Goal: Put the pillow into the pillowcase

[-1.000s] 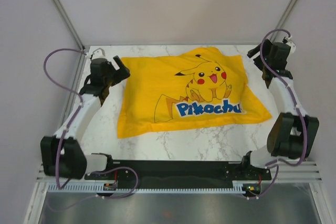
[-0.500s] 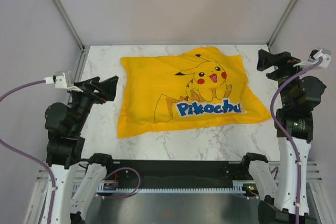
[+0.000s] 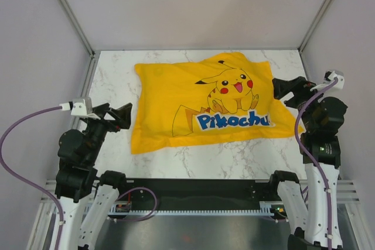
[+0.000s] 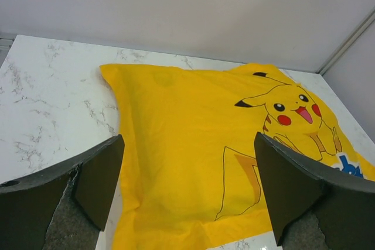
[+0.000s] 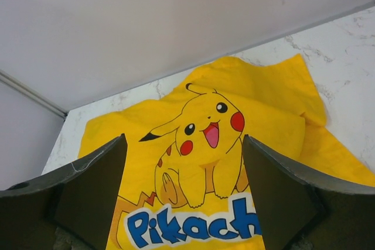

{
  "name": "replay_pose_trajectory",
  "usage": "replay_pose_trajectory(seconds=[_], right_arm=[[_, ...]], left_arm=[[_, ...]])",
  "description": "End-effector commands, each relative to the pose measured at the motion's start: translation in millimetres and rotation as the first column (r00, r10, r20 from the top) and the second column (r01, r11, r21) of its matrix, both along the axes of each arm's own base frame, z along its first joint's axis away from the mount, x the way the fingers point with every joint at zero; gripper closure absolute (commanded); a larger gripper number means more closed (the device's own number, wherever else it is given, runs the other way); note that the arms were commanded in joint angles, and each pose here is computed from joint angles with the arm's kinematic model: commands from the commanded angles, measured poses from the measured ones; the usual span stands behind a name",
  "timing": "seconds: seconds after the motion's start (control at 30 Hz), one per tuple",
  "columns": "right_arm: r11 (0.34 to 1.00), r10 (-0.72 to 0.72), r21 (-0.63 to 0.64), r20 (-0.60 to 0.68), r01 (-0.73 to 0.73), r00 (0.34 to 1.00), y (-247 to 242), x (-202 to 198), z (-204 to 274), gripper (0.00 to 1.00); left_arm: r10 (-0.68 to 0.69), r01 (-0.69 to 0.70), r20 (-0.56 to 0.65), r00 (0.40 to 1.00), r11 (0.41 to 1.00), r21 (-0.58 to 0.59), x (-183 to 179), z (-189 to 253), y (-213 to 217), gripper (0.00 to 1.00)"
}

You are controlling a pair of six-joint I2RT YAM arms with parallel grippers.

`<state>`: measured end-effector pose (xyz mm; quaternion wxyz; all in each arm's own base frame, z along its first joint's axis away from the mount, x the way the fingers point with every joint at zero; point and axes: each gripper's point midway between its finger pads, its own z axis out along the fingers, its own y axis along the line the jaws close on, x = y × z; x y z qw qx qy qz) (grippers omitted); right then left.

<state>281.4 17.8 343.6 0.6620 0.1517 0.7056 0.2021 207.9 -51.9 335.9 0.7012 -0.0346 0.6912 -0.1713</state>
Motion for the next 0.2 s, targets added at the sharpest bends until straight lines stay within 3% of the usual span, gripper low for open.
replay_pose_trajectory(seconds=[0.0, 0.17], right_arm=[[1.000, 0.020, 0.005, 0.047, -0.020, 0.999, 4.7, -4.9, 12.4, 0.12], [1.000, 0.010, 0.009, 0.022, -0.011, 1.000, 2.8, -1.7, 8.3, 0.14]], left_arm=[[0.010, -0.011, 0.024, 1.000, 0.999, 0.038, -1.3, 3.9, 3.1, 0.00], [0.024, -0.026, 0.037, 0.999, 0.999, 0.037, -3.5, 6.6, 6.0, 0.00]])
